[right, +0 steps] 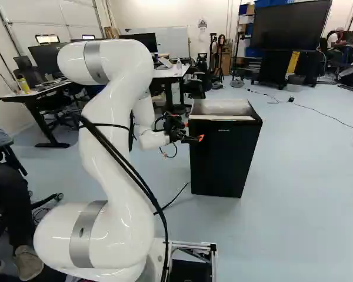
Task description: Open the fridge door
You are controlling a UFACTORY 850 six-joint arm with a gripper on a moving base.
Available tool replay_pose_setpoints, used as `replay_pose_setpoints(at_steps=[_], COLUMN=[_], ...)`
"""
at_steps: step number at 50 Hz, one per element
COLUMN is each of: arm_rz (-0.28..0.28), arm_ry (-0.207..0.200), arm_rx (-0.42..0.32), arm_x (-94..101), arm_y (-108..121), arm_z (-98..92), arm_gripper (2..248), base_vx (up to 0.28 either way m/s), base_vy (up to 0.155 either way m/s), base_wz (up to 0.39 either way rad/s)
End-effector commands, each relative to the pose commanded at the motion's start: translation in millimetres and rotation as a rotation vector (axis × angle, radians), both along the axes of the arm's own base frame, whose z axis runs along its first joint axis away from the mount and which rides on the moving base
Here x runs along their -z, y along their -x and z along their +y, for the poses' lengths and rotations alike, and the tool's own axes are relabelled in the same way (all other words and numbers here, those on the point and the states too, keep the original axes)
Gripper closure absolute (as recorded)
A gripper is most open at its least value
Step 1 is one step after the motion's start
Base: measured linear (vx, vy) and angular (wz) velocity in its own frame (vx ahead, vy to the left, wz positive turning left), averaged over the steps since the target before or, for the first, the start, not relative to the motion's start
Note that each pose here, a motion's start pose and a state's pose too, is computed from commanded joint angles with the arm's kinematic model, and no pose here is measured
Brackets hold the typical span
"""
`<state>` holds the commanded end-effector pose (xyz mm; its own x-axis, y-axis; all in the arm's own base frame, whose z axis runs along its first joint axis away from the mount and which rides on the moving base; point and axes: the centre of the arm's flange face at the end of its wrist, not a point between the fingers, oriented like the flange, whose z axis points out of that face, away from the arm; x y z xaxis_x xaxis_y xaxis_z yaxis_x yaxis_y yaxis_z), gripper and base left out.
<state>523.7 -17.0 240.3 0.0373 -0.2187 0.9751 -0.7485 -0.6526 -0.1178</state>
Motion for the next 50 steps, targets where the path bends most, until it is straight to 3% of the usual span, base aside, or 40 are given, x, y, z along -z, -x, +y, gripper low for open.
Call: replay_pose_setpoints(at_steps=[32,50], arm_rz=[0.072,0.112], arm_ry=[0.007,0.005], arm_rx=[0.001,0.075], arm_x=[-8.5,-12.3], arm_y=[64.1,106.7], arm_z=[-6.4,-12.0], arm_gripper=[3,3], base_vx=[-0.005,0.0], base_vy=[-0.001,0.0], base_wz=[-0.005,0.0])
